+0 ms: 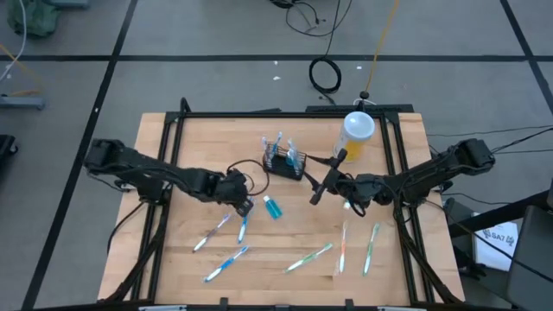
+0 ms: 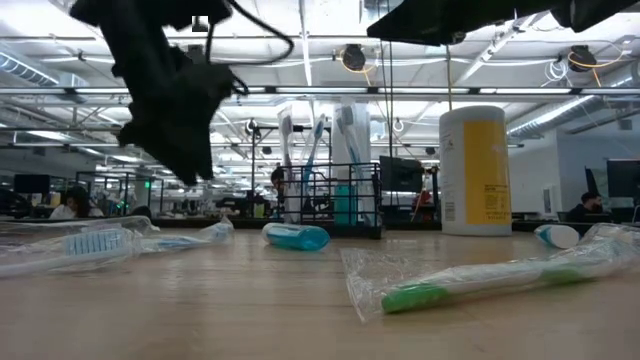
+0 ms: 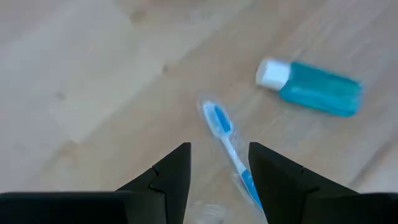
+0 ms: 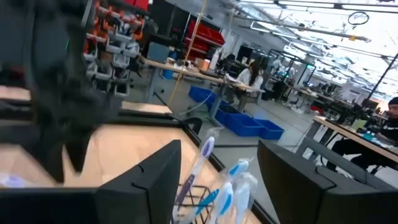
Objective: Pick & Place toothbrushing station
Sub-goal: Put the blue toothbrush into the black wire organizer
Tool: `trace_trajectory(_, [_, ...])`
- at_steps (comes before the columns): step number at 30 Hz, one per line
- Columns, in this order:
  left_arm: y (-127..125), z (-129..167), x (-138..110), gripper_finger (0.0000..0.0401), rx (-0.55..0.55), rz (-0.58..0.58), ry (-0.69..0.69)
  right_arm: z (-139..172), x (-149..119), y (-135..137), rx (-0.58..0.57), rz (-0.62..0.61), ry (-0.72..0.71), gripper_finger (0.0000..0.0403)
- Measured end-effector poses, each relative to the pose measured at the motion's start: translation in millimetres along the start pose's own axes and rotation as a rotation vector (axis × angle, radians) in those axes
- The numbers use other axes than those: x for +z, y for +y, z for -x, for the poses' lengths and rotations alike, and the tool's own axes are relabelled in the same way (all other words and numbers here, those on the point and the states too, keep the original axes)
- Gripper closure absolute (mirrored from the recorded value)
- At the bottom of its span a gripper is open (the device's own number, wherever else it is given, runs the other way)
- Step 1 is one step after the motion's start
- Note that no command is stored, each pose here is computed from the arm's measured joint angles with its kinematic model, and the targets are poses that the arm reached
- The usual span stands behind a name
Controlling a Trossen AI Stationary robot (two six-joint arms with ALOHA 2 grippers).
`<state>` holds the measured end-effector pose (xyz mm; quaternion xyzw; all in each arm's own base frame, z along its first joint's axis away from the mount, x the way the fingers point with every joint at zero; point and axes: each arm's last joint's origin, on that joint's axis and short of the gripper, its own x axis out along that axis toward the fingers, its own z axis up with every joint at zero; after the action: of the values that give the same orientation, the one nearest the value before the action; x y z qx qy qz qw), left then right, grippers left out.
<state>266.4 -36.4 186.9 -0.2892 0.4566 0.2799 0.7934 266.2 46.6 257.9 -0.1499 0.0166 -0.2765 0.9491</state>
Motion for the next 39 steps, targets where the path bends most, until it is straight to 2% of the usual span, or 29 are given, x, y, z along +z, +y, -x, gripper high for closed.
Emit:
trace_trajectory(7, [-8.5,-36.9,-8.5,0.0233,0.005,0.075,0.095,-0.2,0.2,-0.2,-0.001,0.021,-0.003,0.0201])
trace_trajectory(16, [-1.8,-54.9,-4.7,0.0237,0.048,0.101,0.127,-0.2,0.2,-0.2,-0.002,0.023,-0.003,0.0202])
trace_trajectory(19, [-0.9,-55.2,-4.1,0.0263,0.045,0.076,0.137,-0.1,0.2,-0.1,-0.002,0.005,-0.002,0.0202])
trace_trajectory(26, [-1.2,-55.7,-4.0,0.0365,0.037,-0.028,0.136,-0.1,-0.5,0.2,0.001,-0.024,0.003,0.0202])
trace_trajectory(29, [-2.9,-51.2,-3.7,0.0393,0.031,-0.056,0.107,-0.1,-0.4,0.2,0.002,-0.049,0.002,0.0202])
trace_trajectory(33, [-8.5,-34.9,1.3,0.0385,-0.017,-0.08,0.012,-0.1,-0.4,0.2,0.002,-0.051,0.002,0.0202])
trace_trajectory(39, [-11.7,13.3,17.0,0.0397,-0.102,-0.125,-0.237,-0.1,-0.4,0.2,0.002,-0.051,0.002,0.0202])
